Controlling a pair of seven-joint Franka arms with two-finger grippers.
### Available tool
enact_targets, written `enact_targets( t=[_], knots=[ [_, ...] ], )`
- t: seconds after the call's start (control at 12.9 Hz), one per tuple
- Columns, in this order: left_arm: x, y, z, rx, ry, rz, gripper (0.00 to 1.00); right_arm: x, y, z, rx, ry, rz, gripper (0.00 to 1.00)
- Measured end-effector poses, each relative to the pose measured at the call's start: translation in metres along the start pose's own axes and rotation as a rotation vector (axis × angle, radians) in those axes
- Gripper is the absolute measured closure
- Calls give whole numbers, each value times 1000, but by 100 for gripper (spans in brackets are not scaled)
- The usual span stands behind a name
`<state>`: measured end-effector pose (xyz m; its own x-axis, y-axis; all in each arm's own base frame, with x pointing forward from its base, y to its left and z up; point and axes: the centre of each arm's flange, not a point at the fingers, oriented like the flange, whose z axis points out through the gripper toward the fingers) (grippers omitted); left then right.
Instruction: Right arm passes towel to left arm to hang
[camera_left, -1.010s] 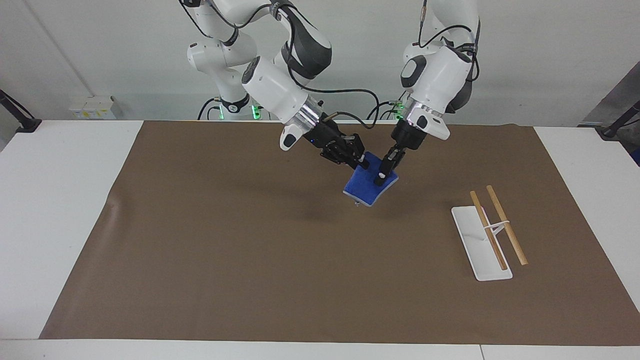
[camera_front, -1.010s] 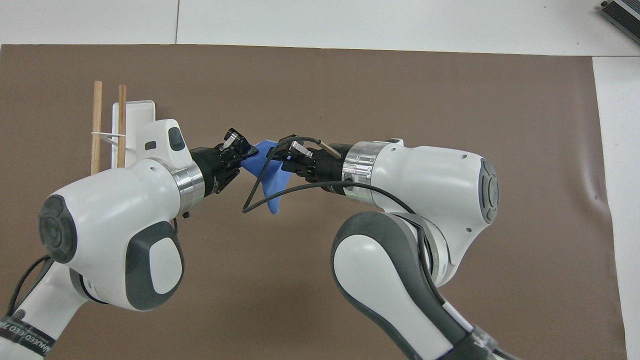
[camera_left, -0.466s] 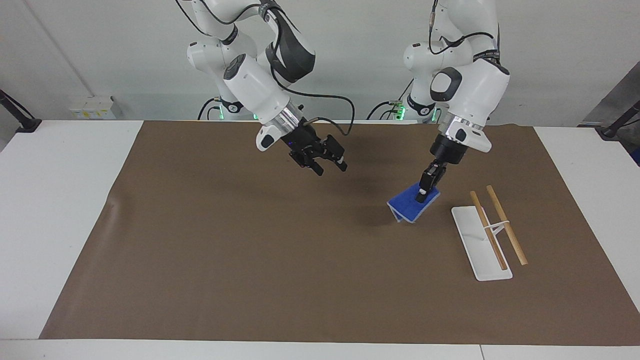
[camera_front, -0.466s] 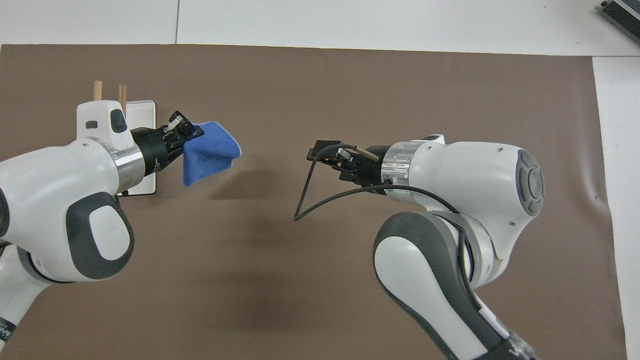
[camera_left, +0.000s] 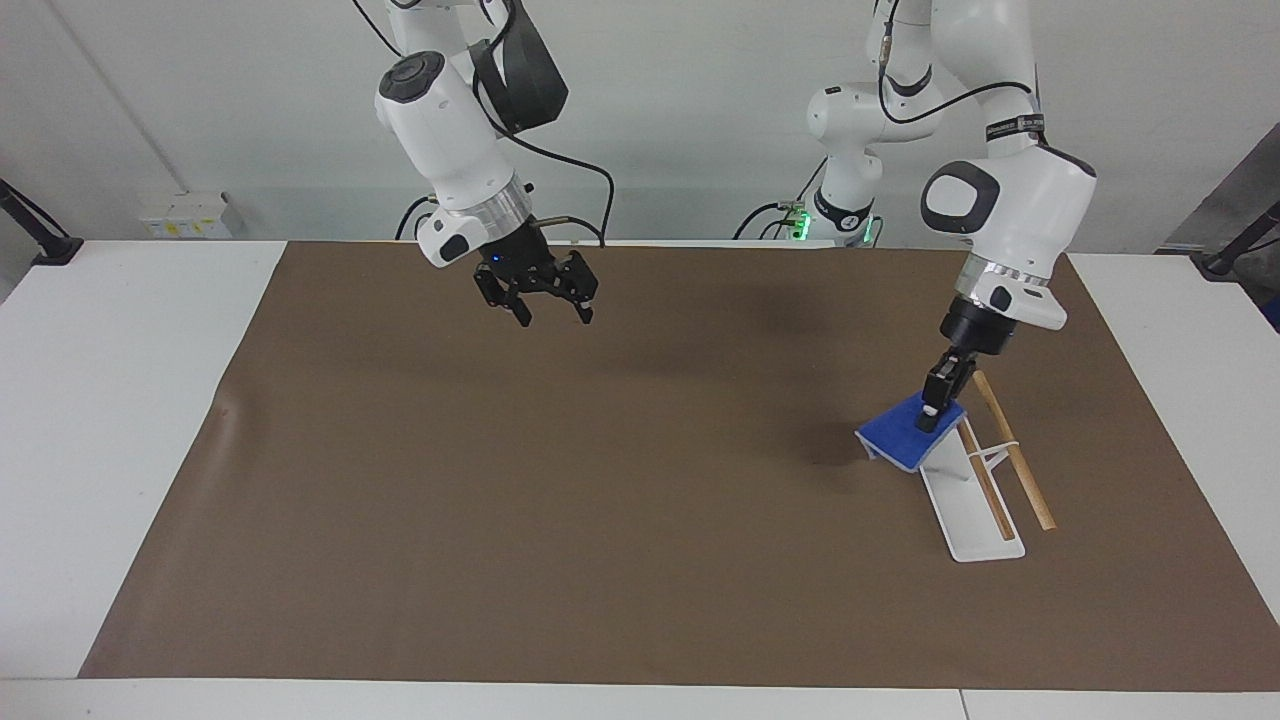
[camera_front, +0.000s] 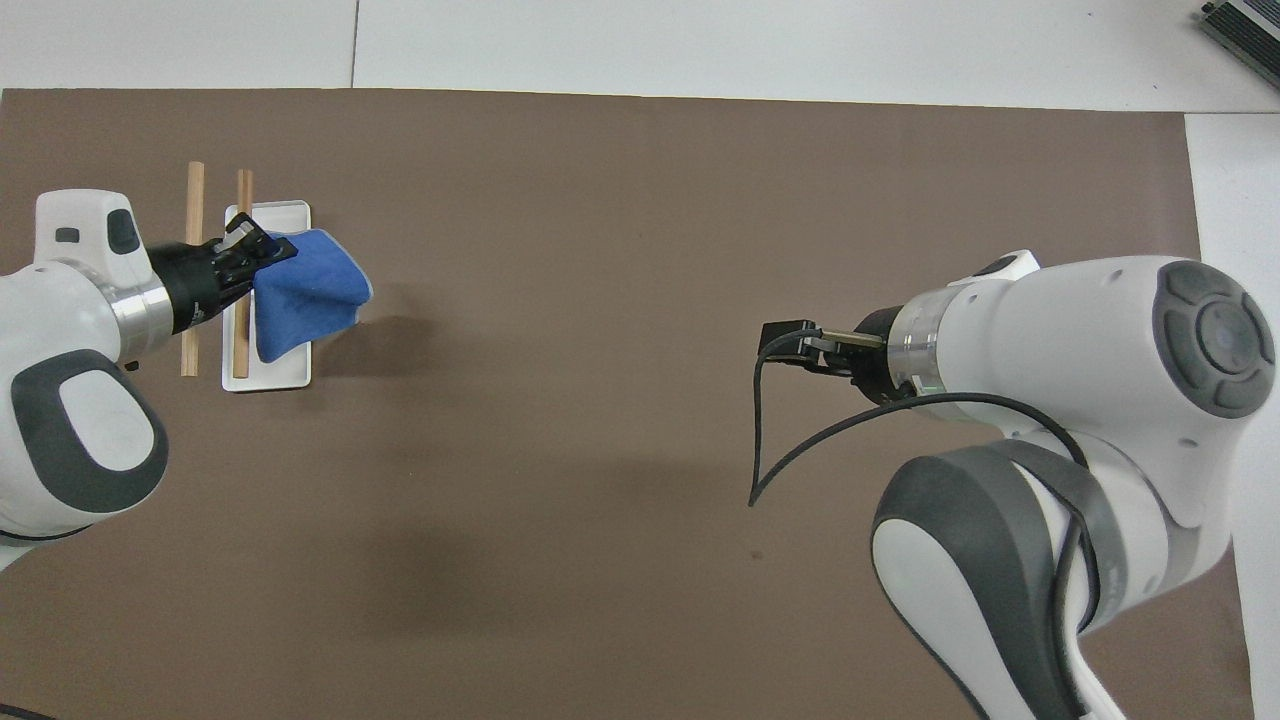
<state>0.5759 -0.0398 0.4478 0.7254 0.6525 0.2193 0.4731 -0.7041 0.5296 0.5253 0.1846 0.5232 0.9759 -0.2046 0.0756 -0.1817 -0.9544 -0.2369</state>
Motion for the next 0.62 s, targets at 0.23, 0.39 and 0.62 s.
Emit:
enact_targets(
  t=[0.23,0.39,0.62],
  knots=[
    [40,-36,-9,25,50,21,98,3,10,0,-74,21,-29,0],
    [67,-50,-19,30,89,8,98,10,24,-2,-82,20,-5,0],
    [94,-73,-30,43,138,-32,98,18,43,-7,-116,19,6,0]
  ],
)
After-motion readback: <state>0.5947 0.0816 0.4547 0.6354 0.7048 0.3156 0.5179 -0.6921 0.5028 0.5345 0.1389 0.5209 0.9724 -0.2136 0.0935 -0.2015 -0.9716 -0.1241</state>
